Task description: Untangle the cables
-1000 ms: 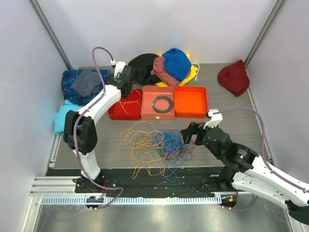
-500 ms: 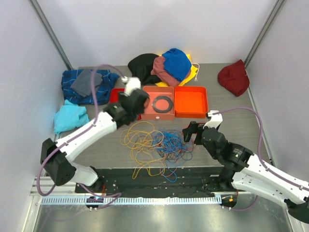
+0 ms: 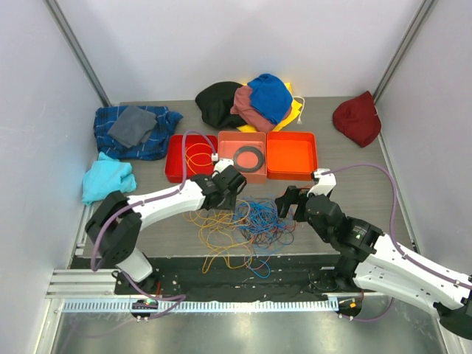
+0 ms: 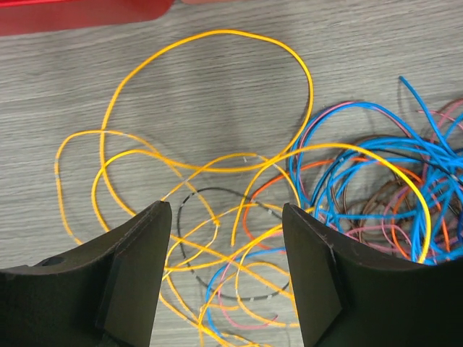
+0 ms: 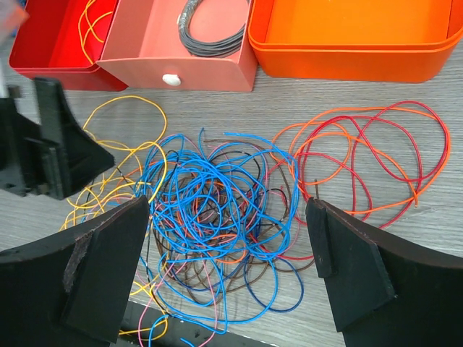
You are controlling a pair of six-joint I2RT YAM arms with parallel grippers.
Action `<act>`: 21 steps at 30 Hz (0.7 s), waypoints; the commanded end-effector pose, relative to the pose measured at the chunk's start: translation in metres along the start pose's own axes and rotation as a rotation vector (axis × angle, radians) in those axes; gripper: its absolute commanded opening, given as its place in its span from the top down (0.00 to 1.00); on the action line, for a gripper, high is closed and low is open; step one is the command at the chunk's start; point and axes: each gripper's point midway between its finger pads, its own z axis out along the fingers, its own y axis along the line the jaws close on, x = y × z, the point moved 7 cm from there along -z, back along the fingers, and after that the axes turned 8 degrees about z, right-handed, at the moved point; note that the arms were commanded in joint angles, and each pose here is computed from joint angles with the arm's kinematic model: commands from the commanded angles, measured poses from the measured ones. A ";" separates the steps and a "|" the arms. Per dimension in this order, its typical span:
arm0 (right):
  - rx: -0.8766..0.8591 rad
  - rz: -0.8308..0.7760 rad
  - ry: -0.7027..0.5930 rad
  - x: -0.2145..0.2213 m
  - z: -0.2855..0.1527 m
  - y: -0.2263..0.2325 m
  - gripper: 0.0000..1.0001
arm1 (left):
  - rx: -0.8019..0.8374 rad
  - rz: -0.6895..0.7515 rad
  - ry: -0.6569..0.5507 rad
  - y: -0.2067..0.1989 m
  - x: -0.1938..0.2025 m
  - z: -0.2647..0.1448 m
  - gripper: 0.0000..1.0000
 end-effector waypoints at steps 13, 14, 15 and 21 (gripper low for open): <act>0.005 0.019 -0.028 -0.003 0.002 0.001 0.00 | -0.134 -0.113 -0.045 0.010 -0.019 0.017 0.95; 0.005 0.016 -0.026 -0.003 0.002 0.001 0.00 | -0.101 -0.133 -0.096 0.011 -0.028 0.003 0.99; 0.003 0.016 -0.028 -0.003 0.002 0.002 0.00 | -0.093 -0.124 -0.111 0.012 -0.026 -0.003 1.00; -0.022 0.011 -0.004 0.000 0.010 0.012 0.00 | 0.012 -0.174 -0.268 0.023 -0.043 -0.057 1.00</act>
